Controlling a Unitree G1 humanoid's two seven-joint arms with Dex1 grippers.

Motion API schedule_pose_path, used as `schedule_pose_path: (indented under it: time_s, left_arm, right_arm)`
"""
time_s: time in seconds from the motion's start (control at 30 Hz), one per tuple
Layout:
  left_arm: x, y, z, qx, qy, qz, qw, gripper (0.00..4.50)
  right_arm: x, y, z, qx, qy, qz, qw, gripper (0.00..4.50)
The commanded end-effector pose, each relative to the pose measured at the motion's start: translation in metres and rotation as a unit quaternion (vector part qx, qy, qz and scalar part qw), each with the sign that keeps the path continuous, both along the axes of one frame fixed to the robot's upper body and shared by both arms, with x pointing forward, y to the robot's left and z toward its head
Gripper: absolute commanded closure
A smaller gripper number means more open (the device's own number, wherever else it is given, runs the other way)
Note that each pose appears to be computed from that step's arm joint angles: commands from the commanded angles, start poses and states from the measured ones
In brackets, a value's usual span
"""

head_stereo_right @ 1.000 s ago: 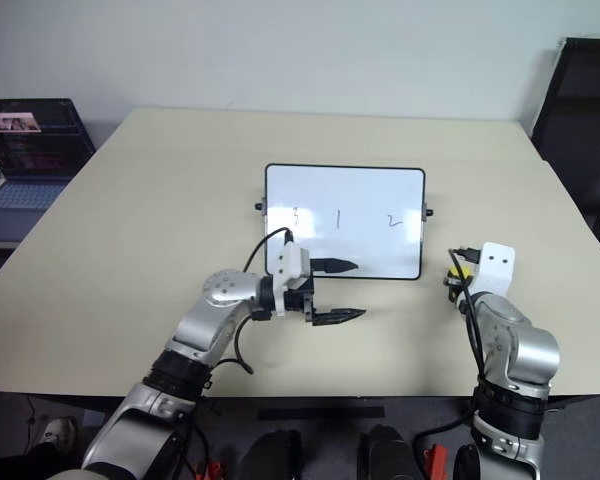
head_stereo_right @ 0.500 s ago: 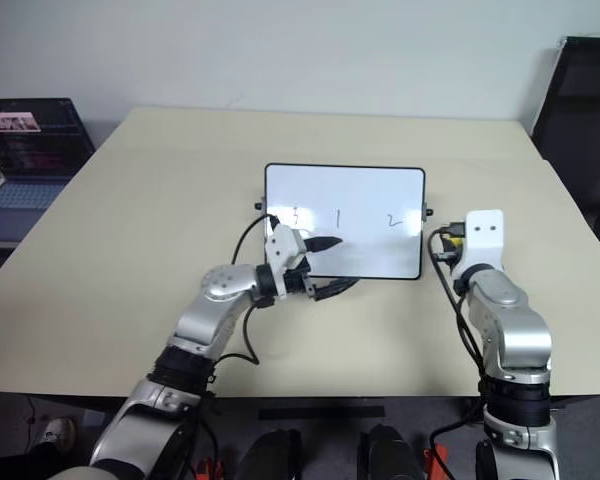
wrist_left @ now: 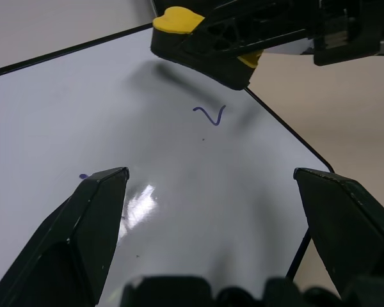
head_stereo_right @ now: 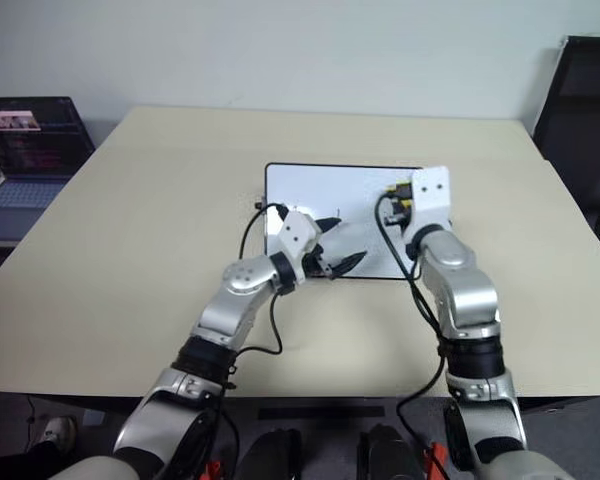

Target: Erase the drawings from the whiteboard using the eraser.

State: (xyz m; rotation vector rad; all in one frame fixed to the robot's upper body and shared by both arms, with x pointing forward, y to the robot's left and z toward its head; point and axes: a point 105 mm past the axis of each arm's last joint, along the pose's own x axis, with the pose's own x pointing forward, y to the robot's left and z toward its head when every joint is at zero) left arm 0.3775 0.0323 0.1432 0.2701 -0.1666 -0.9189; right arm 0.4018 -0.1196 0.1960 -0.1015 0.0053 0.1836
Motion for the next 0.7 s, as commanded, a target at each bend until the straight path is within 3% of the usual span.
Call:
schedule_pose_path:
  time_s: [0.03,0.33,0.7]
  left_arm:
    - [0.002,0.000,0.015,-0.006,-0.029,-0.002,1.000,0.00]
    - [0.001,0.004,0.022,-0.002,-0.041,-0.002,0.999,0.00]
    - [-0.001,0.008,0.026,0.000,-0.045,-0.003,0.999,0.00]
  right_arm:
    - [0.005,0.007,0.015,0.003,-0.029,0.008,1.000,3.63]
    - [0.011,-0.002,-0.011,-0.034,0.023,-0.016,0.999,3.63]
    - [-0.016,-0.012,-0.056,-0.065,0.090,-0.017,0.994,3.63]
